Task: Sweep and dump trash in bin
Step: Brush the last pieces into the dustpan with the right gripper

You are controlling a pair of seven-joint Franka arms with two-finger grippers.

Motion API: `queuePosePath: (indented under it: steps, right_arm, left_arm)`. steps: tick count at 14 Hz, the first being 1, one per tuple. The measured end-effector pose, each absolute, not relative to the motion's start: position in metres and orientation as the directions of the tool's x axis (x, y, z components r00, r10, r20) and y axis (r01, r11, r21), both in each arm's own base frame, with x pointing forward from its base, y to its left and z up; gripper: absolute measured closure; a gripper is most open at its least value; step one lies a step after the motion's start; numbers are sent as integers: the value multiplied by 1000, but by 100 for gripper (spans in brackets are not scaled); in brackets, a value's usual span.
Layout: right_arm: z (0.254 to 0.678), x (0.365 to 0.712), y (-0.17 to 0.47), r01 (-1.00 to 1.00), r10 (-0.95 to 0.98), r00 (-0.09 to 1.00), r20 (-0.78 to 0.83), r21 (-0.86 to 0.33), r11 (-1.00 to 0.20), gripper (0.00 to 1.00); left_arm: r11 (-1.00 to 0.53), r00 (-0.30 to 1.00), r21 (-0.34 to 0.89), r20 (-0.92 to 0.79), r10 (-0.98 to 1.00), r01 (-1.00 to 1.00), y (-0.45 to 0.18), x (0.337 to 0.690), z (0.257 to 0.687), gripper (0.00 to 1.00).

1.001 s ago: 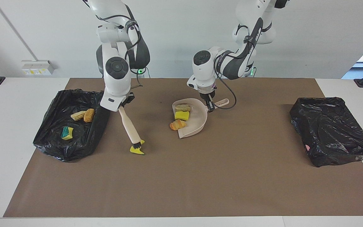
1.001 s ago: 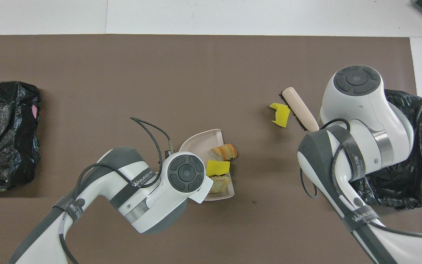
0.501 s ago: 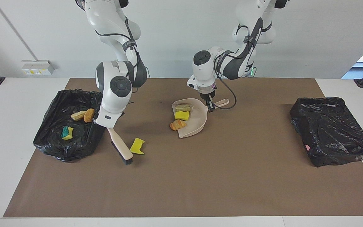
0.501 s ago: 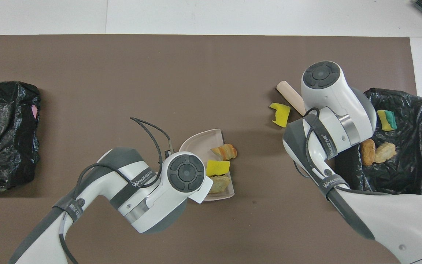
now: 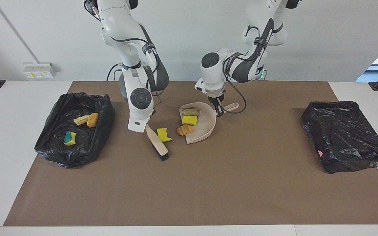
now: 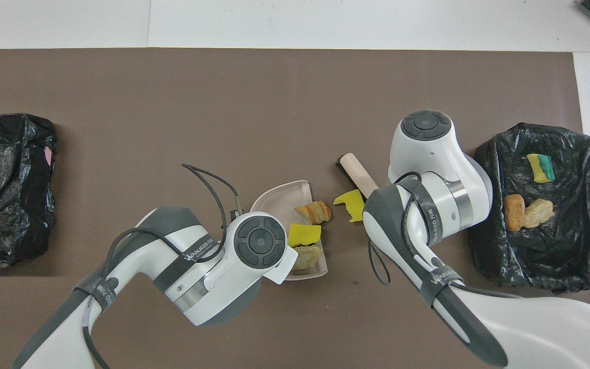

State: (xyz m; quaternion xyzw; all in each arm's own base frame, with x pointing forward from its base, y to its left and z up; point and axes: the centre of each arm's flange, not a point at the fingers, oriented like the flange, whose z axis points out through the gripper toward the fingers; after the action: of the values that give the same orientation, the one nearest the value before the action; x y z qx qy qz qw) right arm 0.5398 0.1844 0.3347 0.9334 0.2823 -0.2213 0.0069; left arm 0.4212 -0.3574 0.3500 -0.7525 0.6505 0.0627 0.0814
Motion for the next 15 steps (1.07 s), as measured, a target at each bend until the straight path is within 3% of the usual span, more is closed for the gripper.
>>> queuePosePath:
  steps: [7,15]
  right_arm:
    - [337,474,257,344,452,775,-443,-304,-888,74]
    - [350,471,264,171,303,829,-471,-302,-938,74]
  left_arm:
    - [-141,146,-40,-201,-969,-989,-357,421,350,68]
    - [-131,136,-37,-198,-971,-991,-351,427,350,68]
